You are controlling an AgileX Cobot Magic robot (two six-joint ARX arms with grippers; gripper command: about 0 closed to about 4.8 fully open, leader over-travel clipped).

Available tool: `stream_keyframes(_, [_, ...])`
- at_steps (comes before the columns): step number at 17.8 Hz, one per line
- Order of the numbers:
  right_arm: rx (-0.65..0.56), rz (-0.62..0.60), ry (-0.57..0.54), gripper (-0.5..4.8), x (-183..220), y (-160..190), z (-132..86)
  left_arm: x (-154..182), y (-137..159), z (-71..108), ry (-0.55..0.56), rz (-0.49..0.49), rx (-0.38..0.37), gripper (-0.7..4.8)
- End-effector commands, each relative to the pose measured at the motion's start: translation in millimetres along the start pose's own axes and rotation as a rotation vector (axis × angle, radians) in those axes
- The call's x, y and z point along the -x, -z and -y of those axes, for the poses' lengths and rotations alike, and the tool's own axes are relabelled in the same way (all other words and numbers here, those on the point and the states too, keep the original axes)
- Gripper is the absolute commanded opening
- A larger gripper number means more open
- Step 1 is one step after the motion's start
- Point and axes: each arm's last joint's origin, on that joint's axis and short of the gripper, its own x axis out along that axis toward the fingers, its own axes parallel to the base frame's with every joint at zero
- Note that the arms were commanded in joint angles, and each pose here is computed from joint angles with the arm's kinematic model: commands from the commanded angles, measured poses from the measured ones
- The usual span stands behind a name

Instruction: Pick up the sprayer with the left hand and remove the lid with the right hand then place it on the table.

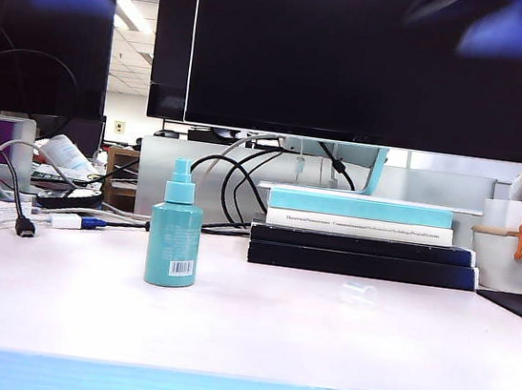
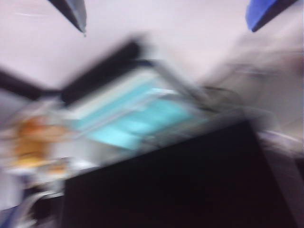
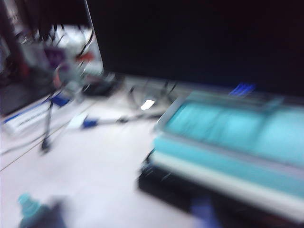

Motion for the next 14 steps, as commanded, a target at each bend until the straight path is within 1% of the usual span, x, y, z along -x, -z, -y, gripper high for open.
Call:
stream_keyframes(1, [0.085,0.154,0.118,-0.09,40,-11,-8,48,-13,-2.2,-0.282,-0.111,-0.102,3.90])
stream_keyframes(2, [0.085,0.180,0.159,-0.09,50,-11,-9,62,-16,-2.4,-0.347,-0.109,-0.103,3.58])
stream_keyframes(3, [0.082,0.198,0.216,-0.09,61,-8,-10,76,-19,-0.2,-0.364,-0.090,-0.107,3.28])
stream_keyframes(4, [0.081,0.214,0.251,-0.09,69,-2,-10,86,-20,2.4,-0.352,-0.065,-0.108,3.14])
stream_keyframes(5, [0.079,0.209,0.258,-0.09,75,10,-11,95,-17,5.2,-0.355,-0.035,-0.109,2.79])
stream_keyframes(6, [0.076,0.188,0.262,-0.09,76,22,-10,100,-12,7.2,-0.359,-0.023,-0.103,2.63])
stream_keyframes(7, [0.064,0.135,0.264,-0.09,76,45,-9,104,3,10.8,-0.360,-0.021,-0.058,2.63])
stream_keyframes(9, [-0.004,0.084,0.268,-0.09,75,80,-6,103,30,16.0,-0.358,-0.038,0.066,2.61])
stream_keyframes(10, [-0.018,0.086,0.269,-0.09,76,102,-5,101,48,18.8,-0.353,-0.074,0.099,2.30])
stream_keyframes(11, [-0.022,0.080,0.272,-0.08,77,114,-4,99,59,20.5,-0.349,-0.104,0.102,2.28])
stream_keyframes(12, [-0.027,0.054,0.276,-0.08,78,126,-4,97,70,22.2,-0.345,-0.134,0.105,2.09])
stream_keyframes(14, [-0.035,0.000,0.282,-0.08,80,144,-3,95,87,25.5,-0.333,-0.180,0.124,2.08])
